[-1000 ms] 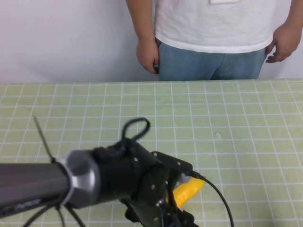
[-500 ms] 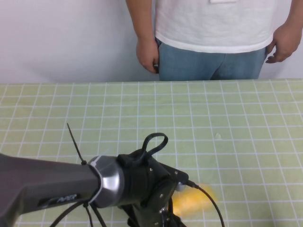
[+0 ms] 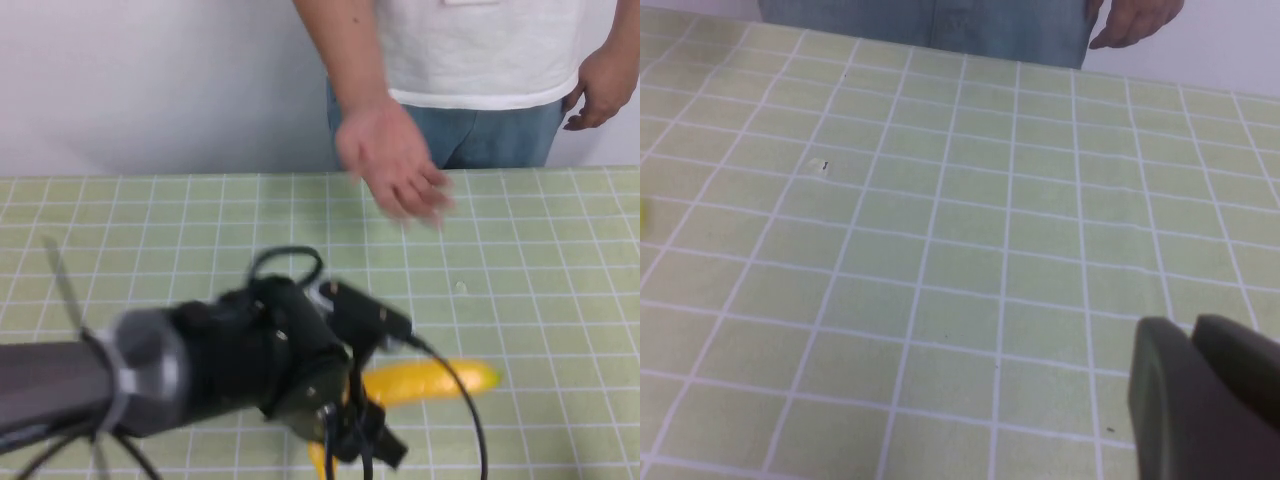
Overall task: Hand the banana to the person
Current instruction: Hand the grabbed banana to the person
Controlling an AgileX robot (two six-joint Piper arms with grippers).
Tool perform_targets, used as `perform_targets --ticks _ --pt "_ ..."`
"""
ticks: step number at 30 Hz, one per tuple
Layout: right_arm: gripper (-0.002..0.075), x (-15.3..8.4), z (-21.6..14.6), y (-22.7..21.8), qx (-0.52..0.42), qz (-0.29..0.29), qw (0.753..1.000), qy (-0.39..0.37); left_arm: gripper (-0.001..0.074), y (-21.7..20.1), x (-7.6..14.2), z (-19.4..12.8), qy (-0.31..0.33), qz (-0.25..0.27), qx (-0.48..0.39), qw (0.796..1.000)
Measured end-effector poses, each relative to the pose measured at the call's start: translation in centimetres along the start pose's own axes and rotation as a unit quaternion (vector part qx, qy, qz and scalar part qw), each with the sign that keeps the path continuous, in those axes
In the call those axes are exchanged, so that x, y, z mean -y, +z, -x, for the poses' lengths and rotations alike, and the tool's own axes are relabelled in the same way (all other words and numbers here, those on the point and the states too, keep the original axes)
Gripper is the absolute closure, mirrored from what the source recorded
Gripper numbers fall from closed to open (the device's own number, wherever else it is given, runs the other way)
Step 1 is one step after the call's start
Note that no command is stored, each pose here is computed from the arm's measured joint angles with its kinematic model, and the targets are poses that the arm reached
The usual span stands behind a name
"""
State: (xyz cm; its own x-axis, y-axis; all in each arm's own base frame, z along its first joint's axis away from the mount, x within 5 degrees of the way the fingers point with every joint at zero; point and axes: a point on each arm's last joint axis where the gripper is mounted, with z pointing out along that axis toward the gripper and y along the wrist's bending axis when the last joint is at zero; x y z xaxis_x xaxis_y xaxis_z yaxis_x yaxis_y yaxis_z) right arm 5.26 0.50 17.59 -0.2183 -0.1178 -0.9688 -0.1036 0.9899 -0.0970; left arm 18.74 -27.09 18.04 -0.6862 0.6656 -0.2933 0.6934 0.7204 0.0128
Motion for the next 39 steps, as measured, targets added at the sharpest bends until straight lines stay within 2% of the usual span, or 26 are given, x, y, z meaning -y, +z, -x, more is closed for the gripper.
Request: perform_targets --ticks 9,14,18,22,32,39 --pt "0.0733 0.0 0.0 0.0 0.0 0.0 1.0 0.0 0.0447 -12.3 -1.8 3.4 0.033 0.055 0.178 0.982" --pt "0.0733 0.0 0.0 0.0 0.0 0.0 1.0 0.0 0.0447 -18.2 -2.8 5.5 0.029 0.114 0.189 0.975" --pt "0.0733 0.0 0.0 0.0 0.0 0.0 1.0 0.0 0.0447 -20.4 -3.2 7.3 0.042 0.149 0.179 0.971" --pt "0.0733 0.0 0.0 0.0 0.0 0.0 1.0 0.0 0.0447 -20.0 -3.8 9.5 0.05 0.17 0.163 0.971" --pt "0.0733 0.0 0.0 0.0 0.0 0.0 1.0 0.001 0.0447 -13.3 -6.4 12.6 0.044 0.188 0.112 0.975" --pt "0.0733 0.0 0.0 0.0 0.0 0.0 1.0 0.001 0.0447 -10.5 -6.2 13.3 0.048 0.178 0.099 0.978"
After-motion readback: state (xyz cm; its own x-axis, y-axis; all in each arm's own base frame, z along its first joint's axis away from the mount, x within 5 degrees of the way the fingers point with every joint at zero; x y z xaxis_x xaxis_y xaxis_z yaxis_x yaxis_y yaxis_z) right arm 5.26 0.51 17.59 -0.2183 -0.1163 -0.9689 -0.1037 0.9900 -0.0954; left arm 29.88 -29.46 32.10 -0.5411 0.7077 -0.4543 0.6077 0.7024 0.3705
